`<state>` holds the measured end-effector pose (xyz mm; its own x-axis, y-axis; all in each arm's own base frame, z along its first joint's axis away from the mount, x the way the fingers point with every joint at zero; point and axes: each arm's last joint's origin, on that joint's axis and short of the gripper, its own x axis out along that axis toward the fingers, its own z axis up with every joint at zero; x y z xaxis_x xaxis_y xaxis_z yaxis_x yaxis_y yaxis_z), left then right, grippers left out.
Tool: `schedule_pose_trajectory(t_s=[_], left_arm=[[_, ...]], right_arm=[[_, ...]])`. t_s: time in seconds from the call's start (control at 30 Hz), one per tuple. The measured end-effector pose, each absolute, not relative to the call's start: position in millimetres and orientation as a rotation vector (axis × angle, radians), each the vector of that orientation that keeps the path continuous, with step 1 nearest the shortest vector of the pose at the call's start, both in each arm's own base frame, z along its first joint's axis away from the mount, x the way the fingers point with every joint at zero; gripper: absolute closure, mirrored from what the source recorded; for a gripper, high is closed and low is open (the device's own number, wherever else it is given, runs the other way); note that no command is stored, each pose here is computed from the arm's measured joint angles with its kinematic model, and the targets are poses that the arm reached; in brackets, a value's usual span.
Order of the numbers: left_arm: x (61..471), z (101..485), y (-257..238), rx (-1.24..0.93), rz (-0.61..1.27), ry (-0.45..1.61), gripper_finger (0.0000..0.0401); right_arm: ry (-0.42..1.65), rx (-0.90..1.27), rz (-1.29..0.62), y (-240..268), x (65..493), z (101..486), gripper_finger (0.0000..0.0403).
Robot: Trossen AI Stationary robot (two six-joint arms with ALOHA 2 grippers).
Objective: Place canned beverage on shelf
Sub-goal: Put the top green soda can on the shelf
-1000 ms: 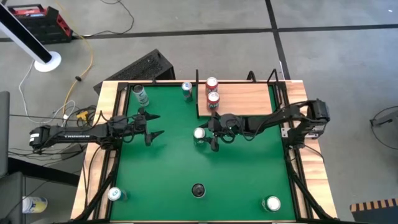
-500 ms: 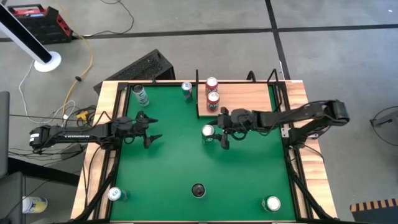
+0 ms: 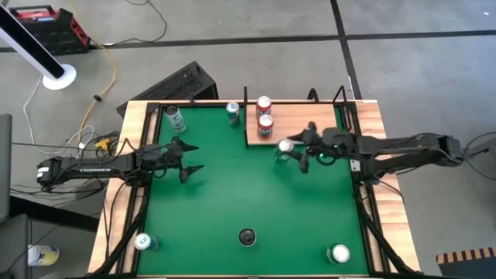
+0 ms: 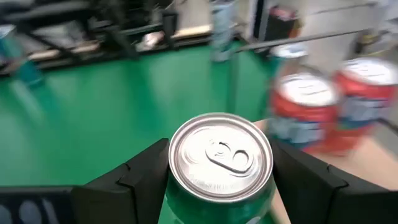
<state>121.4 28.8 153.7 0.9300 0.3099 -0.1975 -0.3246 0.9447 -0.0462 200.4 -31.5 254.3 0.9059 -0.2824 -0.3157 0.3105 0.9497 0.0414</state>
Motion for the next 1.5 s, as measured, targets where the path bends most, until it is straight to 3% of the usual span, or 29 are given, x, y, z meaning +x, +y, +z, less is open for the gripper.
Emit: schedule_pose_trajectory(t_s=[0.4, 1.1, 1.5], left_arm=[[103.6, 171.6, 24.4, 0.006, 0.299, 0.015, 0.0019], [97.6, 166.7, 23.4, -0.052, 0.309, 0.049, 0.0019], [97.6, 166.6, 23.4, -0.042, 0.309, 0.052, 0.0019]], right_arm=[[0.312, 0.114, -0.604, -87.3, 174.7, 255.3, 0.0127], [0.382, 0.131, -0.681, -182.4, 206.8, 255.0, 0.0127], [0.401, 0.171, -0.682, -201.7, 219.4, 236.5, 0.0127]])
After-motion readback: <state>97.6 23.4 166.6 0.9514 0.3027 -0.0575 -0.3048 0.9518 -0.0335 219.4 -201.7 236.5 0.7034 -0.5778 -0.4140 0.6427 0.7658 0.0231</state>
